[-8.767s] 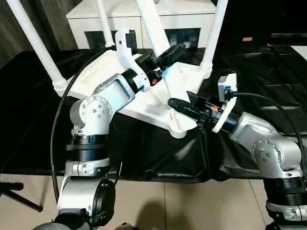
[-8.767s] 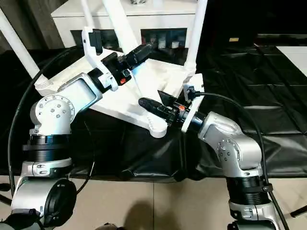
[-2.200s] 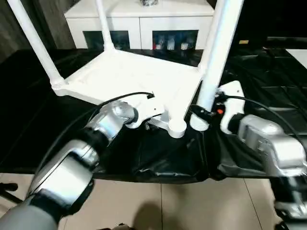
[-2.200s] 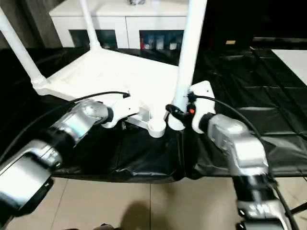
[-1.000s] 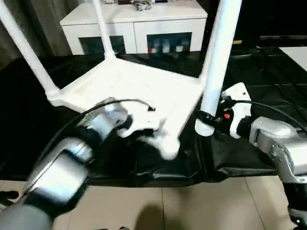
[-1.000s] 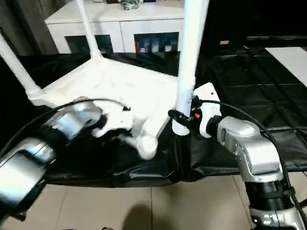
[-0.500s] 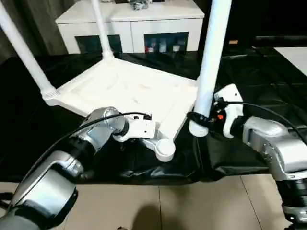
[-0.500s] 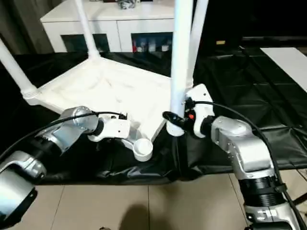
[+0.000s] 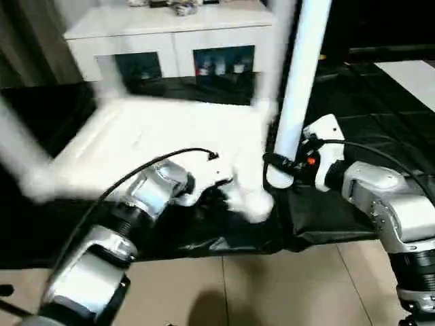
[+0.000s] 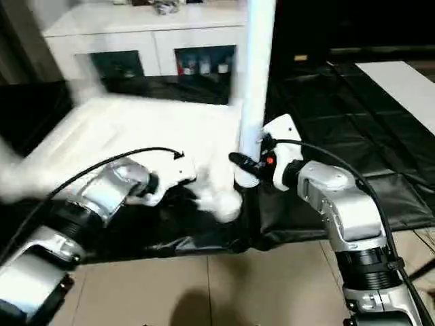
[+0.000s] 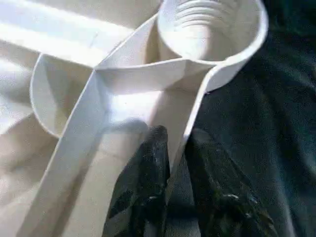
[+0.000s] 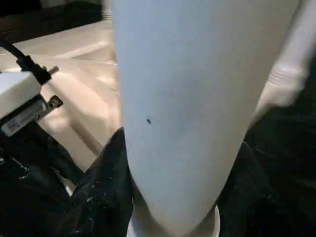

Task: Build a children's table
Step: Insert table leg to table base

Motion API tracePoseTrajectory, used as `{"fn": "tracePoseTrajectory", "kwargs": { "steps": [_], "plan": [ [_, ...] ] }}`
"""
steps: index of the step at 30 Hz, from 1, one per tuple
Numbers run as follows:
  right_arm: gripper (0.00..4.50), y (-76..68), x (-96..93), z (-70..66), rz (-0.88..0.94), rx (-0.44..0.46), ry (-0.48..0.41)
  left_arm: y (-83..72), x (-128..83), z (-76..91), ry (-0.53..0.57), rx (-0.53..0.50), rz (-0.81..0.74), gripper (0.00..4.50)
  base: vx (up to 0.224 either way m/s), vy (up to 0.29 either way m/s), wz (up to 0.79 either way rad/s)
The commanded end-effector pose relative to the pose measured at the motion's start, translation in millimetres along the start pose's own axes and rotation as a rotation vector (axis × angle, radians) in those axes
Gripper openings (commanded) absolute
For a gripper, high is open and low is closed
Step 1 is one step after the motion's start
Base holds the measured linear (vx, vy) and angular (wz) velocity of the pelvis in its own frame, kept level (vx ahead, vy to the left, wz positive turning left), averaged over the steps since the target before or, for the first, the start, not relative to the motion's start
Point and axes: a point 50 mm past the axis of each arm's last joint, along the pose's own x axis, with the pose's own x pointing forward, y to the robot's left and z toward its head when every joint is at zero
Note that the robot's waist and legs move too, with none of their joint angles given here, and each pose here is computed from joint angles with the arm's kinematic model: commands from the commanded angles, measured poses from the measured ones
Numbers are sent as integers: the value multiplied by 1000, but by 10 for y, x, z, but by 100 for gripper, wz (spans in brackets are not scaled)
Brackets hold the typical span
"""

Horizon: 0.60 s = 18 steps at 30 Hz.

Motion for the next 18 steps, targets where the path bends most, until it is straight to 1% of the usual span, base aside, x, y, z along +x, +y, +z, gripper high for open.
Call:
{"fn": "tracePoseTrajectory", "kwargs": {
  "steps": [1,2,4,5,7,11,13,14,18],
  "plan": [
    [186,-27,-10,-33,-25,10,6,75,-56,-149,17,-81,96,52,0,0,0],
    [186,-40,-3,-39,-39,14,10,79,-43,-127,-13,-64,123,46,0,0,0],
    [186,-44,2,-42,-44,16,12,83,-39,-121,-22,-55,141,41,0,0,0],
    [186,-44,5,-43,-47,17,13,89,-39,-119,-22,-4,158,37,0,0,0],
    [186,-46,11,-50,-54,19,16,100,-43,-135,-10,64,188,29,0,0,0],
    [186,-47,20,-59,-68,25,18,93,-59,-143,-16,137,187,9,0,0,0],
    [186,-48,30,-64,-81,31,17,109,-83,-170,-3,146,206,7,0,0,0],
    [186,-45,36,-64,-84,33,16,124,-96,-183,-1,135,224,5,0,0,0],
    [186,-32,50,-56,-97,47,-2,169,-130,-177,-55,93,284,0,0,0,0]
  ]
}}
